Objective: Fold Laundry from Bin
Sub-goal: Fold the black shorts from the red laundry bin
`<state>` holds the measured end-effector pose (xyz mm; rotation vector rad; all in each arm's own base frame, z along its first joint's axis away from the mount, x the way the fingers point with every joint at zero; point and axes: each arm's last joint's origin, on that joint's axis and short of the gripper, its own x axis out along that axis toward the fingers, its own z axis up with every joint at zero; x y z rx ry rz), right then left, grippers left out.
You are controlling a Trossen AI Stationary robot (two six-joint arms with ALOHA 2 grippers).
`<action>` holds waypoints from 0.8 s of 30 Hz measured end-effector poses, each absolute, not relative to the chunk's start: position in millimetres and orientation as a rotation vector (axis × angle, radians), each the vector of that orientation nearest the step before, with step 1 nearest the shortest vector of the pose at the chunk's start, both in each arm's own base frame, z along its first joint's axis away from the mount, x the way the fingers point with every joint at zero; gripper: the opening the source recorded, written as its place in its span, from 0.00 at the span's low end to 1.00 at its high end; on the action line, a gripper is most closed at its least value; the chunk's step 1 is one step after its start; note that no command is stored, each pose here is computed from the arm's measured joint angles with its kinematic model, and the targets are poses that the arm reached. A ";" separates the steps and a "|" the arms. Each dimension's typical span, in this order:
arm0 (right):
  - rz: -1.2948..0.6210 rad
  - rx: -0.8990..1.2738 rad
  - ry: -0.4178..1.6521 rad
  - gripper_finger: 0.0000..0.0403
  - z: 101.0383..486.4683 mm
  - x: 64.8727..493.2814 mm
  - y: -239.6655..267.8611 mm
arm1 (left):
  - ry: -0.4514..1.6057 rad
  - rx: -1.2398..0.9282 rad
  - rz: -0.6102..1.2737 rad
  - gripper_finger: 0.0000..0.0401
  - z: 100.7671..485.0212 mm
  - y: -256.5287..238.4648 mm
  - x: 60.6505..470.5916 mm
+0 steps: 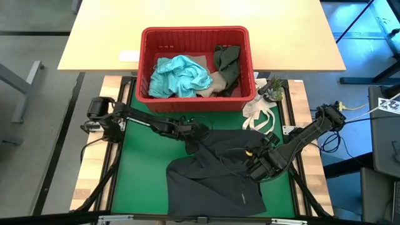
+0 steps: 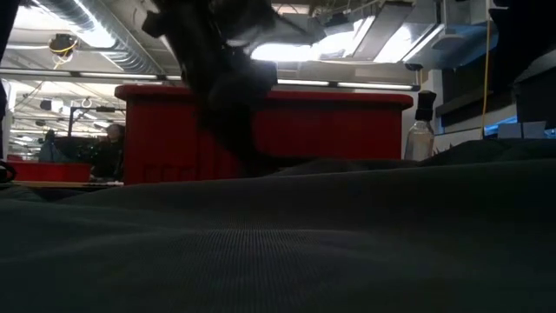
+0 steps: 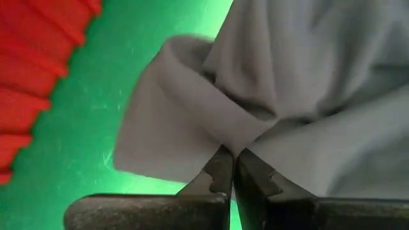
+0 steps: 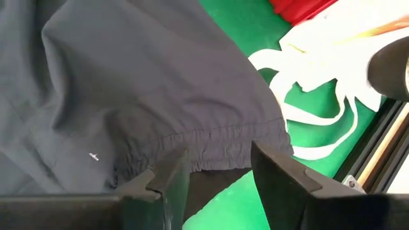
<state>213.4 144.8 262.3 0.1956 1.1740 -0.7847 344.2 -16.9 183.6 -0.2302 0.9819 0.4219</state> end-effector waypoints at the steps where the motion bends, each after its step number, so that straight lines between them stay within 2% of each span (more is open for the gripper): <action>1: -0.786 0.195 1.174 0.41 262.3 213.5 144.5 | 0.961 -0.234 0.416 0.01 188.1 -17.6 343.9; 14: -0.818 0.189 1.146 0.41 262.9 217.5 137.8 | 0.626 -0.347 0.208 0.00 221.1 -35.2 364.5; 24: -0.805 0.064 1.014 0.41 265.1 222.0 136.3 | 0.519 -0.268 0.063 0.00 221.7 -74.0 372.1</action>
